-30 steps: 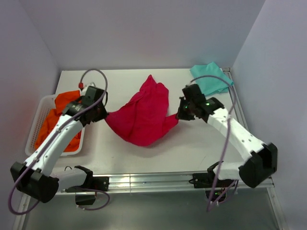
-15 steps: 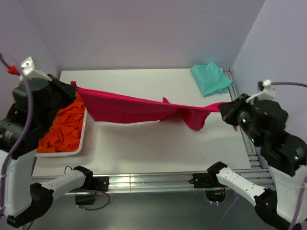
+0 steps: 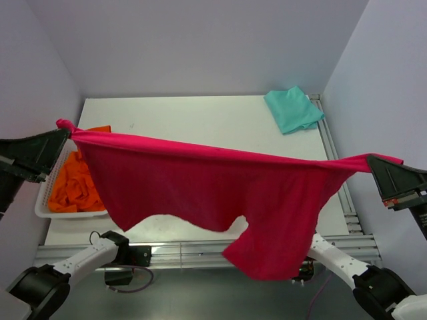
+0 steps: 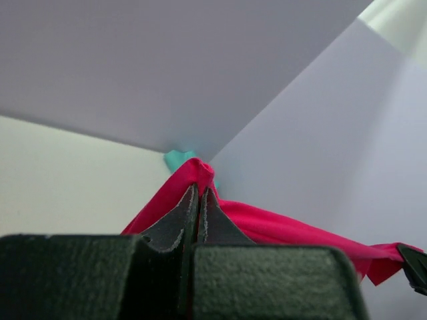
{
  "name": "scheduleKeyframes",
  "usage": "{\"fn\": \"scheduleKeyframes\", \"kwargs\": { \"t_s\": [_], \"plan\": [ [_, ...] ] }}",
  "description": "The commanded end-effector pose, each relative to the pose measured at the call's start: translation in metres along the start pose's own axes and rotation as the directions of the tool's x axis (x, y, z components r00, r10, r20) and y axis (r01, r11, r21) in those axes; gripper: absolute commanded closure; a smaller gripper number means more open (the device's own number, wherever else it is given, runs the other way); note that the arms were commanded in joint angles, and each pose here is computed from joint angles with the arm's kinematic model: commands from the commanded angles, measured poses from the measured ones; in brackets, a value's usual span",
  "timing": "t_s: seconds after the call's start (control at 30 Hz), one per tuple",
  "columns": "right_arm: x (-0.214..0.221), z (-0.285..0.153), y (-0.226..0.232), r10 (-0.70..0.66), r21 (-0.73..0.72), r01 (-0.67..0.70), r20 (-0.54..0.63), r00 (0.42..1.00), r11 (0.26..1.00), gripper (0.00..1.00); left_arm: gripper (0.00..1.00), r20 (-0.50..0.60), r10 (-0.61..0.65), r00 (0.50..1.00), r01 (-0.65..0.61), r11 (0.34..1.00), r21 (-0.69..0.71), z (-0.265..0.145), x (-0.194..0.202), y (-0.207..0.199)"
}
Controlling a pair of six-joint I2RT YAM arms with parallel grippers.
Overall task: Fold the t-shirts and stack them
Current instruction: Flatten the tshirt out
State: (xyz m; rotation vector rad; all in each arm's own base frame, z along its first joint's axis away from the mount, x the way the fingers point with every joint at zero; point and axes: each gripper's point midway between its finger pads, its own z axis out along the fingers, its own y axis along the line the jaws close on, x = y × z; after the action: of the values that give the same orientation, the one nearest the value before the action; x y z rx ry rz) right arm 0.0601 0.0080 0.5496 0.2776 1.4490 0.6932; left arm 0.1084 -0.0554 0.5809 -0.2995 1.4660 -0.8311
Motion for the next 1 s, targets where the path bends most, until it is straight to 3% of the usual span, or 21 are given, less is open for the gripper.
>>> {"fn": "scheduleKeyframes", "kwargs": {
  "t_s": [0.0, 0.13, 0.23, 0.33, 0.37, 0.47, 0.5, 0.67, 0.73, 0.77, 0.8, 0.83, 0.87, 0.9, 0.93, 0.97],
  "plan": [
    [-0.021, -0.008, 0.003, -0.071, -0.010, 0.072, 0.077, 0.995, 0.997, 1.00, 1.00, 0.106, 0.026, 0.994, -0.029, 0.999, 0.026, 0.002, -0.025, -0.010],
    [0.001, 0.037, 0.007, -0.108, -0.015, 0.108, 0.021, 0.994, 0.994, 1.00, 1.00, 0.090, 0.057, 0.994, -0.054, 0.998, -0.033, 0.029, -0.009, 0.009],
    [0.032, 0.084, -0.012, -0.144, 0.087, 0.149, -0.059, 0.988, 0.985, 1.00, 1.00, 0.033, 0.113, 0.993, -0.104, 0.972, -0.212, 0.071, 0.019, 0.054],
    [0.080, 0.138, -0.039, -0.194, 0.188, 0.229, -0.185, 0.963, 0.955, 1.00, 1.00, -0.018, 0.160, 0.987, -0.155, 0.908, -0.389, 0.111, 0.050, 0.105],
    [0.098, 0.156, -0.049, -0.205, 0.217, 0.255, -0.229, 0.952, 0.942, 1.00, 1.00, -0.078, 0.171, 0.982, -0.188, 0.876, -0.443, 0.124, 0.078, 0.131],
    [0.158, 0.203, -0.089, -0.221, 0.319, 0.336, -0.347, 0.912, 0.886, 1.00, 1.00, -0.121, 0.193, 0.974, -0.228, 0.825, -0.517, 0.159, 0.111, 0.168],
    [0.178, 0.217, -0.102, -0.221, 0.341, 0.356, -0.374, 0.901, 0.870, 1.00, 1.00, -0.199, 0.182, 0.963, -0.263, 0.788, -0.556, 0.176, 0.144, 0.197],
    [0.258, 0.294, -0.166, -0.190, 0.445, 0.443, -0.506, 0.842, 0.778, 1.00, 1.00, -0.311, 0.070, 0.948, -0.269, 0.700, -0.662, 0.221, 0.215, 0.304],
    [0.265, 0.333, -0.174, -0.198, 0.450, 0.432, -0.477, 0.856, 0.782, 1.00, 1.00, -0.320, 0.050, 0.946, -0.275, 0.645, -0.713, 0.243, 0.227, 0.354],
    [0.299, 0.356, -0.199, -0.202, 0.448, 0.489, -0.548, 0.812, 0.748, 1.00, 1.00, -0.320, 0.063, 0.945, -0.287, 0.629, -0.722, 0.255, 0.225, 0.365],
    [0.283, 0.384, -0.199, -0.220, 0.472, 0.476, -0.498, 0.838, 0.743, 1.00, 1.00, -0.356, 0.038, 0.934, -0.310, 0.582, -0.752, 0.267, 0.244, 0.401],
    [0.324, 0.407, -0.230, -0.208, 0.477, 0.532, -0.577, 0.790, 0.700, 1.00, 1.00, -0.368, 0.018, 0.930, -0.314, 0.561, -0.766, 0.275, 0.250, 0.416],
    [0.333, 0.422, -0.240, -0.219, 0.469, 0.564, -0.604, 0.766, 0.680, 1.00, 1.00, -0.344, 0.006, 0.939, -0.280, 0.594, -0.754, 0.302, 0.240, 0.415],
    [0.308, 0.451, -0.231, -0.240, 0.486, 0.550, -0.561, 0.792, 0.679, 1.00, 1.00, -0.394, -0.057, 0.917, -0.306, 0.532, -0.789, 0.302, 0.263, 0.455],
    [0.341, 0.464, -0.257, -0.220, 0.482, 0.578, -0.611, 0.760, 0.658, 1.00, 1.00, -0.396, -0.073, 0.915, -0.301, 0.528, -0.794, 0.312, 0.266, 0.464],
    [0.345, 0.474, -0.262, -0.187, 0.507, 0.543, -0.592, 0.784, 0.669, 1.00, 1.00, -0.381, -0.061, 0.922, -0.285, 0.561, -0.777, 0.336, 0.253, 0.462]
  ]
}}
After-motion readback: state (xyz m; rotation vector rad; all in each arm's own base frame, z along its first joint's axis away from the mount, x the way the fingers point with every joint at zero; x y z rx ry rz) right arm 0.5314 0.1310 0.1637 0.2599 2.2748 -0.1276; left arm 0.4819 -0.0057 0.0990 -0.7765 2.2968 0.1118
